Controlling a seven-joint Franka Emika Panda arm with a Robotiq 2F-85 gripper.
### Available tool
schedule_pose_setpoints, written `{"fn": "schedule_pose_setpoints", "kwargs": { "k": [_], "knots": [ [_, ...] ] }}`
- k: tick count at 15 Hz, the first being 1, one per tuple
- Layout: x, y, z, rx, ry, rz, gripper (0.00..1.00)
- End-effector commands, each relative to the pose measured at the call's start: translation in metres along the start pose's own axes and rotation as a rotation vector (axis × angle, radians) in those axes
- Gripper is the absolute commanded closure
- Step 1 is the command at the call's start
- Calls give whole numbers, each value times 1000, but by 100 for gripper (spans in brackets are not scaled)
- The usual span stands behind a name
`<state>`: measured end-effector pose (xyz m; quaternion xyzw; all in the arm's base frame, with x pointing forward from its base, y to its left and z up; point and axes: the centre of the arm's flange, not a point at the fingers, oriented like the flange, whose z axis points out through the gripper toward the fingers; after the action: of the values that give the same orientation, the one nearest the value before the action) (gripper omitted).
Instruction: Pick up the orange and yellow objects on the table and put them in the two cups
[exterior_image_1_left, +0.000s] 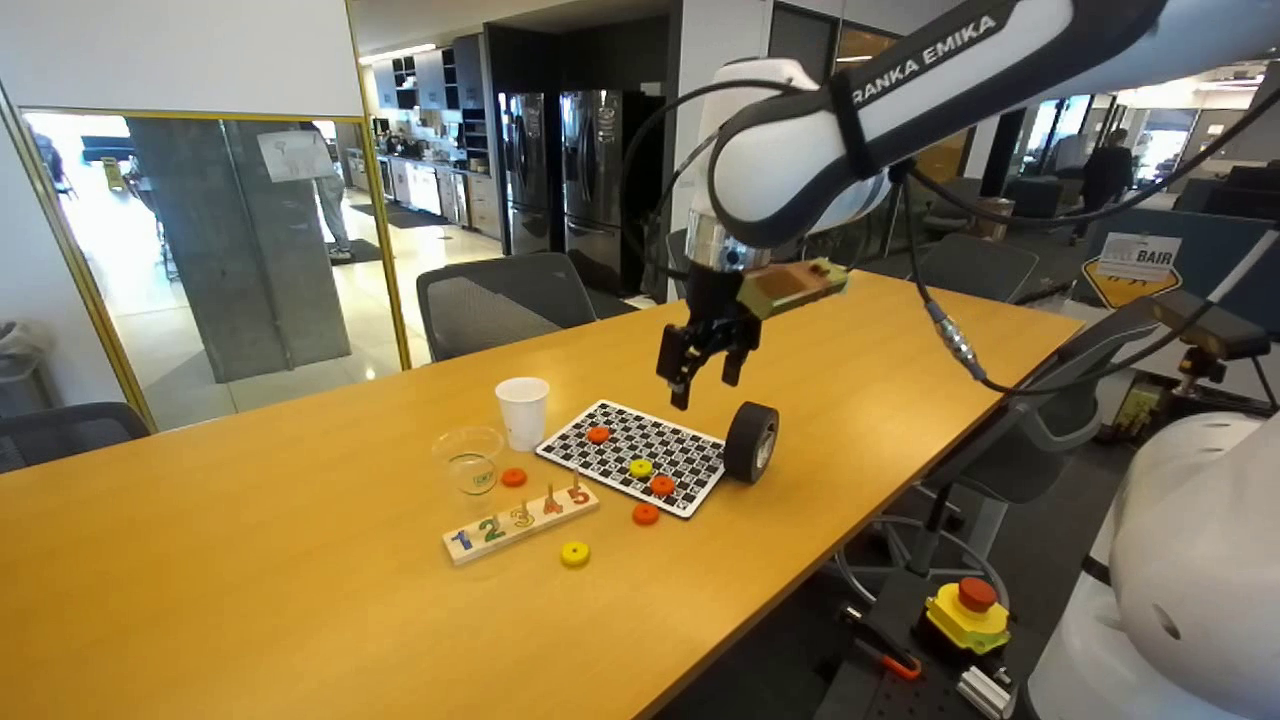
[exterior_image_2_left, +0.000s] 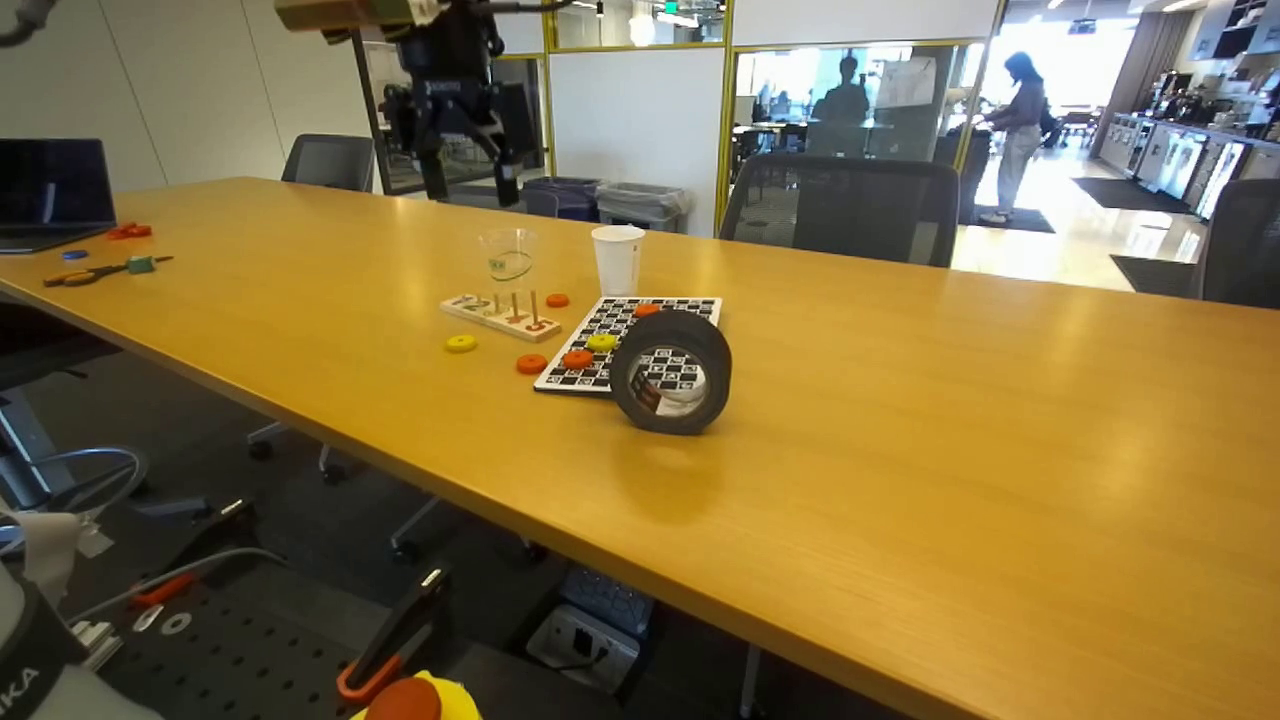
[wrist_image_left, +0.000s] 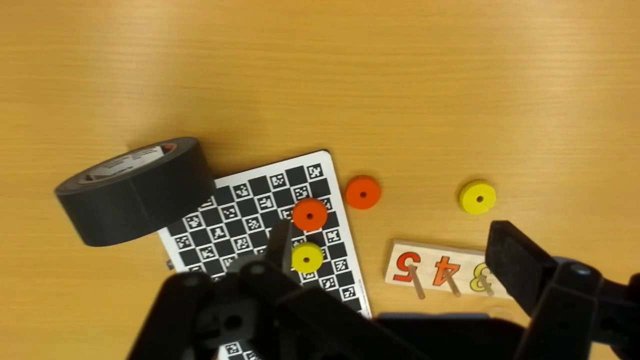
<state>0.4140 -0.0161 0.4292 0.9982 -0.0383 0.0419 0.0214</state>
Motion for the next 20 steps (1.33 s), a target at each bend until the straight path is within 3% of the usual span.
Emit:
{"fn": "schedule_pose_setpoints", "kwargs": {
  "k": [1, 9, 20],
  "knots": [
    [26, -40, 47, 4, 0, -37, 0],
    [54, -81, 137, 46, -54, -73, 0],
    [80, -111, 182, 106, -95, -74, 0]
  ]
}}
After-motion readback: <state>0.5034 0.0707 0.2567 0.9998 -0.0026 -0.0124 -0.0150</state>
